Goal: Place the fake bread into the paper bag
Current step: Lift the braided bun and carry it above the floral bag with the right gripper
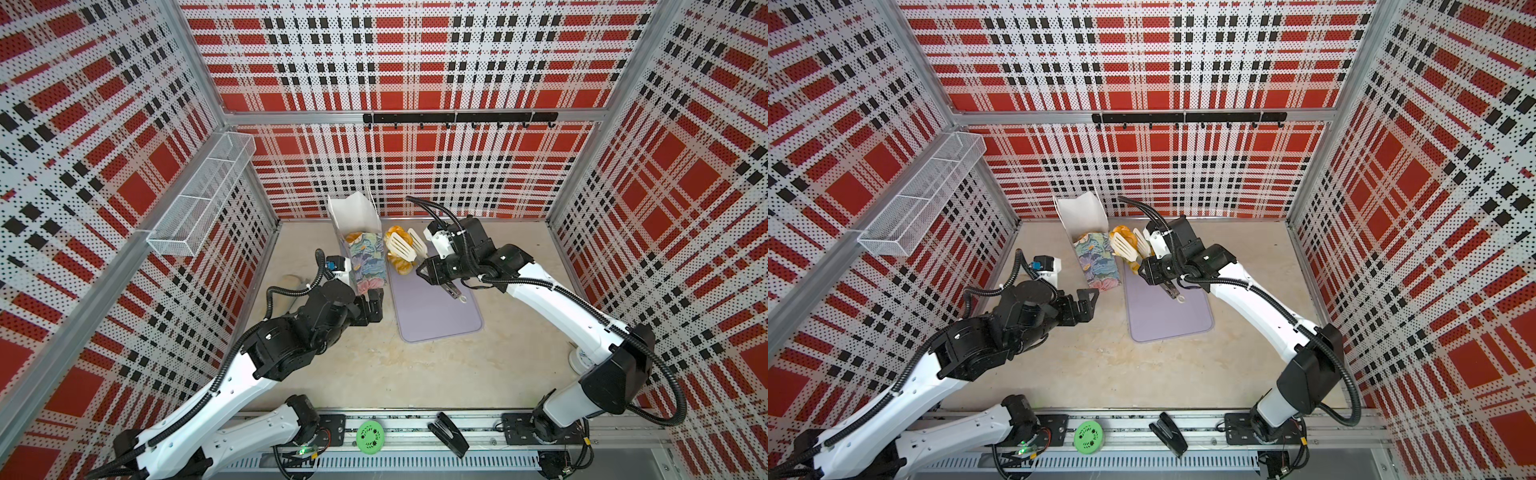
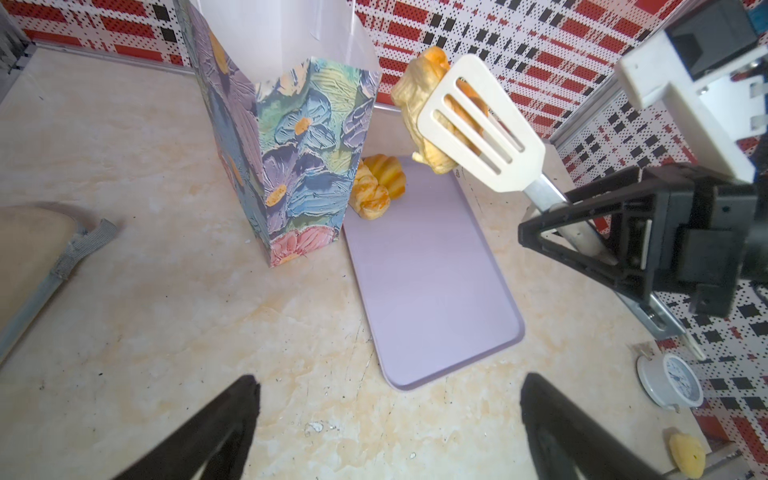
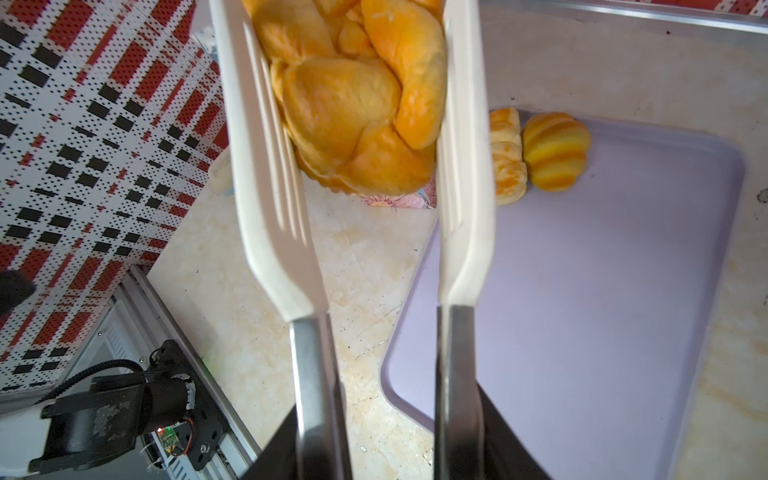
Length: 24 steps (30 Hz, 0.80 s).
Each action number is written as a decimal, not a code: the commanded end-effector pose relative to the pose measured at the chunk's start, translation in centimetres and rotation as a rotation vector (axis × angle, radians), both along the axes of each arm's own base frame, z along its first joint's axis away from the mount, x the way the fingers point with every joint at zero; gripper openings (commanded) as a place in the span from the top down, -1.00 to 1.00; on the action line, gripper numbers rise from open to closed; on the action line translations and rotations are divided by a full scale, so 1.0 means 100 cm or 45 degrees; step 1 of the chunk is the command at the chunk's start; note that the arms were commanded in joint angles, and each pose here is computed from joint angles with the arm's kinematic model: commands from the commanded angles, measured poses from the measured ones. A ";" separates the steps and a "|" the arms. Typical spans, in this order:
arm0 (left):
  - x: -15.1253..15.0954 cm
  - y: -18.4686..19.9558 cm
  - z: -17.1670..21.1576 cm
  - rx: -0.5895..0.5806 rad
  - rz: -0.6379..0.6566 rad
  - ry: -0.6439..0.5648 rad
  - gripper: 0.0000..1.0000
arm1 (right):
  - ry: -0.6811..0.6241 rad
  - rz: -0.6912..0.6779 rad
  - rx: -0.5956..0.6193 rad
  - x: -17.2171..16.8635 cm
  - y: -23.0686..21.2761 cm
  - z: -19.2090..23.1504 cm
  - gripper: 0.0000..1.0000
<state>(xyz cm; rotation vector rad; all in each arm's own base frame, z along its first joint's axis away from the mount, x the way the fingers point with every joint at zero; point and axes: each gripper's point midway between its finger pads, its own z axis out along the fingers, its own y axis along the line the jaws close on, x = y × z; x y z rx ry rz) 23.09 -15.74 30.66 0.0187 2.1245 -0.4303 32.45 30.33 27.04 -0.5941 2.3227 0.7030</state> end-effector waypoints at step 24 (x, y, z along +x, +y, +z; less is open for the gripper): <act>0.013 0.053 0.021 -0.038 0.136 -0.054 -0.99 | -0.313 0.133 0.098 0.046 0.081 0.077 0.03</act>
